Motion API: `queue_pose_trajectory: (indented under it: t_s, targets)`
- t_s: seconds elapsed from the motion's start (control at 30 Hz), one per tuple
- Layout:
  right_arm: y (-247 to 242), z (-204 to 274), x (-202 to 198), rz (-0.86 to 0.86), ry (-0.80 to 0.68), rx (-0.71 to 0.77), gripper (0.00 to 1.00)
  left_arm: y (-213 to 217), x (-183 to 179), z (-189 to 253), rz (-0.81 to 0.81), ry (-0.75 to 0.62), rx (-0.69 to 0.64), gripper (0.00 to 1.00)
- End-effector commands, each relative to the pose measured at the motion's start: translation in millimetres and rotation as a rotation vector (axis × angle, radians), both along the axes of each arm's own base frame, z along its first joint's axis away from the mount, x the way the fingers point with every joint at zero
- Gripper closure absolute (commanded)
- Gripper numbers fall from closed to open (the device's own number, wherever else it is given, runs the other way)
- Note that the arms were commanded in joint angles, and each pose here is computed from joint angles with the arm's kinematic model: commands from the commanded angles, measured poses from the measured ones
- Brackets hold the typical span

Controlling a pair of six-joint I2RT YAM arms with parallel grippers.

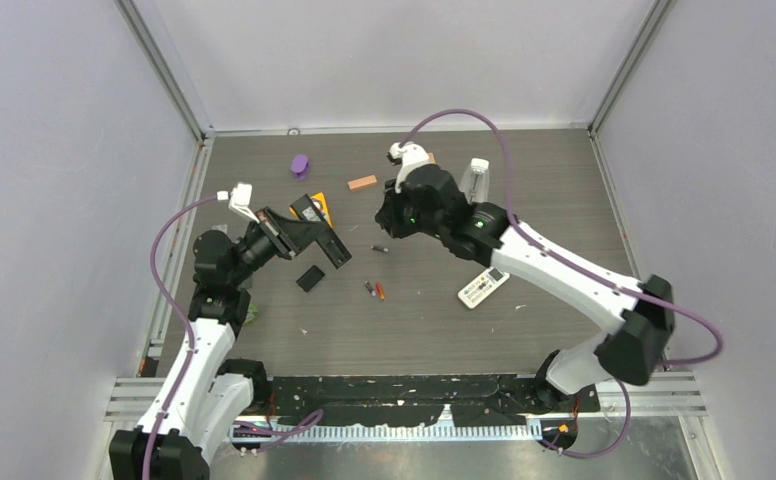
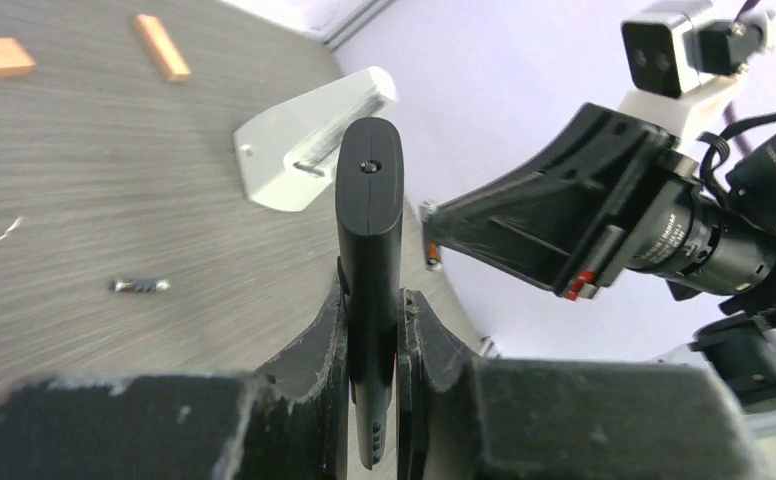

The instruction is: Load the batteries into the remote control

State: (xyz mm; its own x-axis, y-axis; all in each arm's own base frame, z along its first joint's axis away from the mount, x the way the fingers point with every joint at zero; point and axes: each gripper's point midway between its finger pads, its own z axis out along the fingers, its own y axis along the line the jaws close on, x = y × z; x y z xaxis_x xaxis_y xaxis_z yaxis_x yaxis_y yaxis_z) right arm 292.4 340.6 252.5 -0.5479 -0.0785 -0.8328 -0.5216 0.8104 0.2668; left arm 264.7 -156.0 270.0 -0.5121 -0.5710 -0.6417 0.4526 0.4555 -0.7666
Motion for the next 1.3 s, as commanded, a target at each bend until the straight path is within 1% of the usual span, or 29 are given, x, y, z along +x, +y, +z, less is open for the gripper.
queue_pose_trajectory:
  t_s: [0.0,0.07,0.2,0.47,0.57,0.7,0.83,1.07,1.27]
  targets:
    - [12,44,-33,0.121,-0.029,0.184,0.95,-10,-12,47,-0.096,-0.143,-0.142,1.00]
    - [21,67,-51,0.189,-0.053,0.241,0.95,-11,-13,53,-0.113,-0.133,-0.194,1.00]
    - [37,89,-76,0.266,-0.067,0.285,0.95,-12,-15,65,-0.134,-0.125,-0.257,1.00]
    - [59,95,-86,0.320,-0.112,0.266,0.95,-14,-16,56,-0.141,-0.069,-0.261,1.00]
    - [64,100,-84,0.327,-0.138,0.251,0.95,-14,-15,53,-0.145,-0.042,-0.264,1.00]
    - [71,89,-80,0.331,-0.142,0.212,0.95,-16,-15,52,-0.155,-0.013,-0.267,1.00]
    - [71,81,-70,0.288,-0.166,0.174,0.95,-17,-14,52,-0.170,0.023,-0.276,1.00]
    - [71,80,-65,0.280,-0.204,0.163,0.95,-18,-12,49,-0.175,0.057,-0.295,1.00]
    - [76,69,-64,0.292,-0.190,0.156,0.95,-18,-13,51,-0.182,0.062,-0.324,1.00]
